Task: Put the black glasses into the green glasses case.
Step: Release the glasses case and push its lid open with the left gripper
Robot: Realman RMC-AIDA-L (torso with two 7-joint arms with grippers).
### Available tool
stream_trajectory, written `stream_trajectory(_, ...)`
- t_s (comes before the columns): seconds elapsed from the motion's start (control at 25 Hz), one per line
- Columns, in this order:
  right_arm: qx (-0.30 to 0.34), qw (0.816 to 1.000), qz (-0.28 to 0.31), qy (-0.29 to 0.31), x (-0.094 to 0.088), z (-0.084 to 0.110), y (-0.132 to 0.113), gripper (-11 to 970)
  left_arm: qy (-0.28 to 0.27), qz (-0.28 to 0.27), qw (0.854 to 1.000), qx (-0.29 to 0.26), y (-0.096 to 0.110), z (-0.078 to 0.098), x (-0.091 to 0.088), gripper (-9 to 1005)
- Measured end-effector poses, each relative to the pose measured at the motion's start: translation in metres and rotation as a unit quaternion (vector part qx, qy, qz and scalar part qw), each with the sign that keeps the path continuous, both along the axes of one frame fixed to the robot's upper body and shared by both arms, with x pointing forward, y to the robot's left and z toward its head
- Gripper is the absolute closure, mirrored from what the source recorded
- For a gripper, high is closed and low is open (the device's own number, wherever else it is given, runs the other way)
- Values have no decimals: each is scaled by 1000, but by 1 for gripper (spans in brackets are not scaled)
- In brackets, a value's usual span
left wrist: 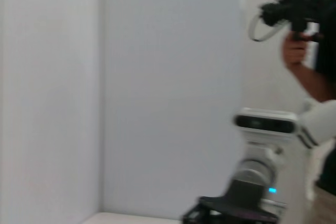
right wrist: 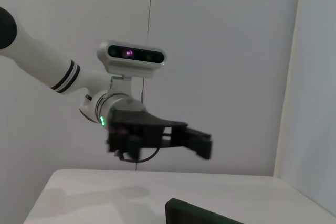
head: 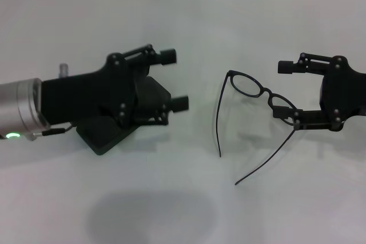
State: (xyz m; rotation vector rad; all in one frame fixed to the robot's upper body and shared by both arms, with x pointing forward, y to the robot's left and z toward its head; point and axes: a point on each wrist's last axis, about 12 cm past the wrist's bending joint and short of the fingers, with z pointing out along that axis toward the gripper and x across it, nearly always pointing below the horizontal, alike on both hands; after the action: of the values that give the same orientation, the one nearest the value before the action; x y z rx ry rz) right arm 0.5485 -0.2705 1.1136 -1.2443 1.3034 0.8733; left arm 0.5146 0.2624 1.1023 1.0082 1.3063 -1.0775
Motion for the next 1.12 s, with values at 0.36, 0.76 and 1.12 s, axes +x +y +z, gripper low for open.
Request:
stream_trajectory(0.36, 2, 1000, -1, 2, -2, -1, -2, 187, 8, -2, 1000, 15, 0, -3, 0, 140)
stream_trajectory(0.76, -2, 1000, 2, -2, 1, 1, 1, 197, 171, 113, 966, 158, 17, 35, 70, 177)
stream_trajectory(1.12, -4, 1000, 0, -3, 0, 0, -1, 206, 212, 154, 910, 320, 11, 35, 71, 209)
